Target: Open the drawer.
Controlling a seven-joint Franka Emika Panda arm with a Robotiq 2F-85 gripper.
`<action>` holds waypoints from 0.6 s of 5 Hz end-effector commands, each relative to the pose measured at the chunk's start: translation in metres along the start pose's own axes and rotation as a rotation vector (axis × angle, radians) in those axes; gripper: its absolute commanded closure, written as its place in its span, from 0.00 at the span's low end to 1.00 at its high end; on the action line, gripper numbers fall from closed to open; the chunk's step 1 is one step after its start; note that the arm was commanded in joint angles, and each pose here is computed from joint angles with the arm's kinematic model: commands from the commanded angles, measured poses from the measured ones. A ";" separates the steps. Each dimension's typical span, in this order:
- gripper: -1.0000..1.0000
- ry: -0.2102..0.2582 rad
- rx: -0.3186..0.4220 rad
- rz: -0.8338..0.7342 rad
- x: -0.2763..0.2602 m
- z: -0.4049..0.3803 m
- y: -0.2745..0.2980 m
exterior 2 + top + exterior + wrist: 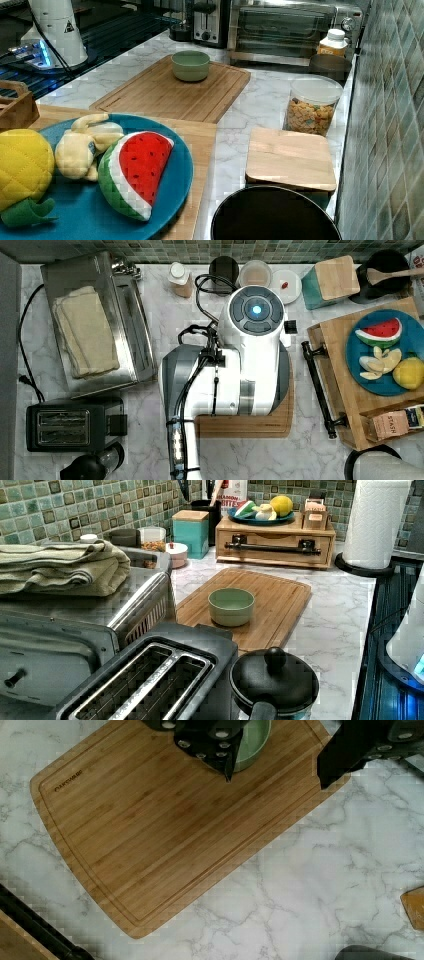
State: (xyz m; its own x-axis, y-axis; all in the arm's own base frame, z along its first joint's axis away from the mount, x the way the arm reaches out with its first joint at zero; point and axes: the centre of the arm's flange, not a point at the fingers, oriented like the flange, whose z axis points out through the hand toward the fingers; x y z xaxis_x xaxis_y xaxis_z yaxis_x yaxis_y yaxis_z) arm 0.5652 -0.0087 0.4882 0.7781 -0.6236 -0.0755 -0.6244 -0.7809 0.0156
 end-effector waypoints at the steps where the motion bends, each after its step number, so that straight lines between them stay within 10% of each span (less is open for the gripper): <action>1: 0.00 -0.003 0.006 0.001 0.000 0.003 0.000; 3: 0.00 0.025 -0.047 -0.217 -0.006 0.005 0.029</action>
State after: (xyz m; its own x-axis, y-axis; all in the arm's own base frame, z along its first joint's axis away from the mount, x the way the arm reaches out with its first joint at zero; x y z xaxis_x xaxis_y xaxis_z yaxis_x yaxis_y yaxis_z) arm 0.5539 -0.0113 0.4730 0.8316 -0.5471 -0.0950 -0.5450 -0.8370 0.0495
